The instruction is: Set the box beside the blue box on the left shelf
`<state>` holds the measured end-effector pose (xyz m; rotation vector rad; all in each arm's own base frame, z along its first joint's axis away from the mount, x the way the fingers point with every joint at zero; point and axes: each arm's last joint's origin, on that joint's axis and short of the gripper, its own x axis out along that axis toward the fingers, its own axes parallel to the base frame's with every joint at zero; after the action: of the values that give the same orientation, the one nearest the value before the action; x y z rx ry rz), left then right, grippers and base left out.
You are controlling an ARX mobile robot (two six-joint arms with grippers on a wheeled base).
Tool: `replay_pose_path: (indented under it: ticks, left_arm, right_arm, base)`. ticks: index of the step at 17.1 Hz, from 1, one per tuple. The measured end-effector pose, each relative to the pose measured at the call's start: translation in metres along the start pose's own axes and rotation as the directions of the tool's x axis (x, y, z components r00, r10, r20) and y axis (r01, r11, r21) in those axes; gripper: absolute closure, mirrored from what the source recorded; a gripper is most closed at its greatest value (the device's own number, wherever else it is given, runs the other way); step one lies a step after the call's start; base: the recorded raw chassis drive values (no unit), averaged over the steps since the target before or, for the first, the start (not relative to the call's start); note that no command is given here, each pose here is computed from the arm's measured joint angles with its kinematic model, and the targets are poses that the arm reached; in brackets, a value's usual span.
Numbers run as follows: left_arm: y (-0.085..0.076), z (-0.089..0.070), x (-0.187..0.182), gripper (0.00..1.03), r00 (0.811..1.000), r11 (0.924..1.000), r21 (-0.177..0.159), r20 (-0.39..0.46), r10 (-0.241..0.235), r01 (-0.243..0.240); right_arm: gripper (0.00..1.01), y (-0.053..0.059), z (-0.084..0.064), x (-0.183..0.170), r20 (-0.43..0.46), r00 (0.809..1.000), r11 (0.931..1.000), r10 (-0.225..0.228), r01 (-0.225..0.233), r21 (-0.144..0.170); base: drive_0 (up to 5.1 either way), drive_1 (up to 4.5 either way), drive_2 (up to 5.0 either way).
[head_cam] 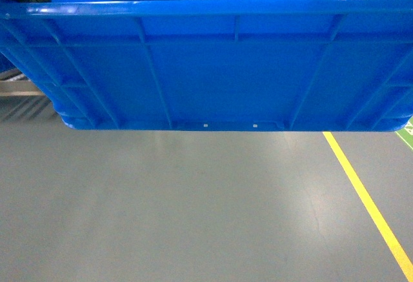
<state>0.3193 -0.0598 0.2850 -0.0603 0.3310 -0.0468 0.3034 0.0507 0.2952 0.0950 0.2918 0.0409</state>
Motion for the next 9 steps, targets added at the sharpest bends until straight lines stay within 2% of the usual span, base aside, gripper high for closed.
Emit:
replay_pose_path:
  ticks: [9]
  left_arm:
    - [0.0000,0.0001,0.0000,0.96,1.000,1.0000,-0.001,0.002,0.000,0.000]
  right_arm:
    - [0.92,0.0001,0.0001,0.0005,0.003,1.000,1.0000,0.001,-0.001,0.000]
  base:
    - [0.0,3.99,-4.1]
